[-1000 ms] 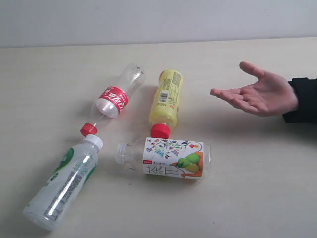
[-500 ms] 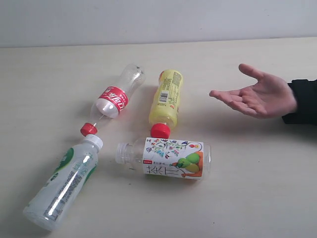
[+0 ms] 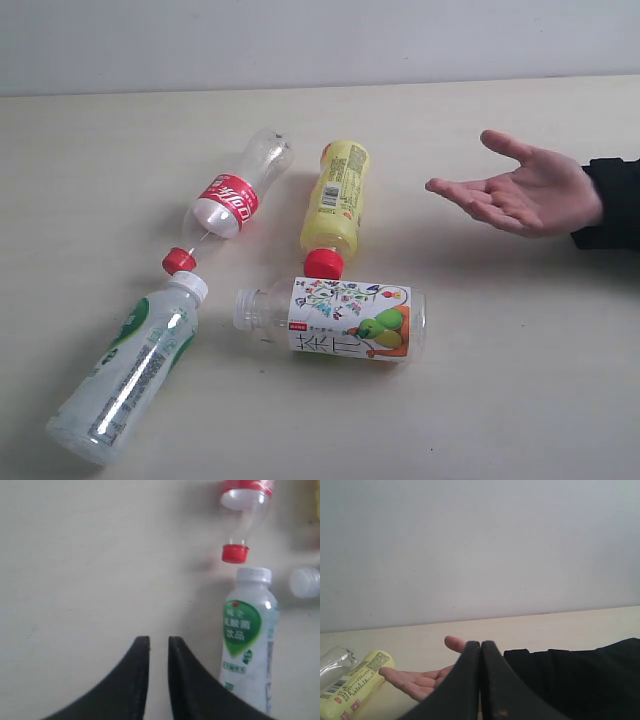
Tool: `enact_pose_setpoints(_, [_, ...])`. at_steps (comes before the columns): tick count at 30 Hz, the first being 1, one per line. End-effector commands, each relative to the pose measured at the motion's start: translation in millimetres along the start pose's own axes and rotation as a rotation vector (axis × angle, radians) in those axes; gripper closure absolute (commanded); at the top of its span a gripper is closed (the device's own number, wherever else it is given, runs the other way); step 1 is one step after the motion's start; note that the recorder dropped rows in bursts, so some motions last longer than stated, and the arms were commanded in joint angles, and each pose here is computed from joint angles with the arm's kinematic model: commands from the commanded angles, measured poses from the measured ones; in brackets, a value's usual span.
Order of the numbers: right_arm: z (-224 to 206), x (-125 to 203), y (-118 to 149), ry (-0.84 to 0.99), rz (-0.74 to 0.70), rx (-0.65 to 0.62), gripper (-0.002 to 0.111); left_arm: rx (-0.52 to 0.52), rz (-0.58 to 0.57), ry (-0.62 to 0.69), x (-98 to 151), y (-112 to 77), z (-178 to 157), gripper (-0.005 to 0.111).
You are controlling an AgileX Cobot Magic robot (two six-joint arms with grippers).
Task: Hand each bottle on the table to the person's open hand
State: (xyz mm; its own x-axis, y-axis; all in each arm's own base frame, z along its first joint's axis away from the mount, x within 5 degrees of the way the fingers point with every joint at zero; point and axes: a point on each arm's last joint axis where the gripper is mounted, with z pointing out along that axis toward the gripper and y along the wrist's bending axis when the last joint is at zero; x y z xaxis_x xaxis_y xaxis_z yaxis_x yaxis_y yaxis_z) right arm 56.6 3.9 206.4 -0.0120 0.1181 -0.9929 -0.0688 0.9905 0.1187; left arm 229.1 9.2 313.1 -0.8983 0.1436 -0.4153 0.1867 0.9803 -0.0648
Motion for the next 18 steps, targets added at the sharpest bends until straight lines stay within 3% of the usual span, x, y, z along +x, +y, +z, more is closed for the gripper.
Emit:
enact_pose_setpoints(1, [0, 1, 0, -0.005, 0.000, 0.005, 0.108, 0.081, 0.080, 0.061, -1, -19.9, 6, 0.067])
enact_pose_setpoints(4, [0, 1, 0, -0.005, 0.000, 0.005, 0.108, 0.121, 0.117, 0.104, -1, -35.5, 11, 0.054])
enact_pose_setpoints(12, [0, 1, 0, -0.005, 0.000, 0.005, 0.108, 0.193, 0.231, 0.191, -2, -80.3, 30, 0.055])
enact_pose_setpoints(18, [0, 1, 0, -0.005, 0.000, 0.005, 0.108, 0.233, 0.254, 0.181, -3, -90.5, 34, 0.055])
